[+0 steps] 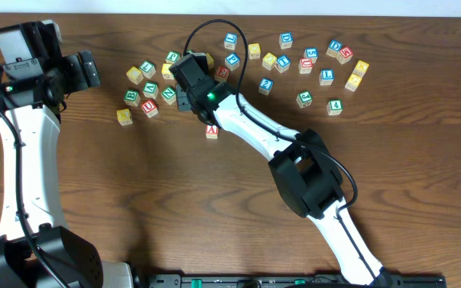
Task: Spell out AI2
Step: 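Move the right gripper to the red-lettered I block and grasp it, then place the I block to the right of the A block and release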
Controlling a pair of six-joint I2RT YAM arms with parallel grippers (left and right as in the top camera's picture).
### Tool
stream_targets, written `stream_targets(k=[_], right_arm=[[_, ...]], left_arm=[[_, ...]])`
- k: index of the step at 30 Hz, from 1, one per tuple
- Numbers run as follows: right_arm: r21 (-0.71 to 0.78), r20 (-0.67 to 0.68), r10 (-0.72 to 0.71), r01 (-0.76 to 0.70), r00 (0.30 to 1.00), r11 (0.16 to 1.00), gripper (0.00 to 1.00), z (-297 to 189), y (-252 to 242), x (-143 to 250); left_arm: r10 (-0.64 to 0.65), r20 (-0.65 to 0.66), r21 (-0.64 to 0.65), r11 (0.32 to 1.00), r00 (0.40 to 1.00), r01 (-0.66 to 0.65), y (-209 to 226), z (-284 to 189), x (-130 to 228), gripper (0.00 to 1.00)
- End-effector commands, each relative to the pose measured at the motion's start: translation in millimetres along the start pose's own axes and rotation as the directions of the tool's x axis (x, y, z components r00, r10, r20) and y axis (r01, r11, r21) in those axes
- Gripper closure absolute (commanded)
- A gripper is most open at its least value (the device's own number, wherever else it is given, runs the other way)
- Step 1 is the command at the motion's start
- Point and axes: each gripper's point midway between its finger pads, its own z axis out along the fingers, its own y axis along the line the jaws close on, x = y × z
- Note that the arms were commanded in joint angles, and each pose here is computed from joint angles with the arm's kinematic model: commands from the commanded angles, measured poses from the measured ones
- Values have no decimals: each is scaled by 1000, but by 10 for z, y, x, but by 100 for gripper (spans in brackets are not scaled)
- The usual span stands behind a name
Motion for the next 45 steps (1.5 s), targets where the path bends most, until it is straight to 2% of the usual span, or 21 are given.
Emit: stream_targets(k=[1,16,24,28,39,45], right_arm=[[-13,-14,2,-2,1000,1000,51,146,27,96],[-19,-10,6,-6,1000,1000,56,258,49,164],[-14,-14,-8,8,1000,1000,71,257,34,170],[-4,-9,-29,29,1000,1000,75,202,17,123],[15,35,-28,27,999,1000,78,-365,-26,-292],[62,-19,-8,9,1000,998,78,-872,-278,-425]], left_arm=[[8,26,0,1000,1000,-8,-8,-71,-95,1],[8,26,0,1000,1000,-8,-8,-71,-95,1],[8,26,0,1000,1000,-8,-8,-71,-95,1],[8,26,0,1000,1000,-8,-8,-71,-95,1],[8,26,0,1000,1000,-8,-8,-71,-95,1],[8,26,0,1000,1000,-8,-8,-71,-95,1]])
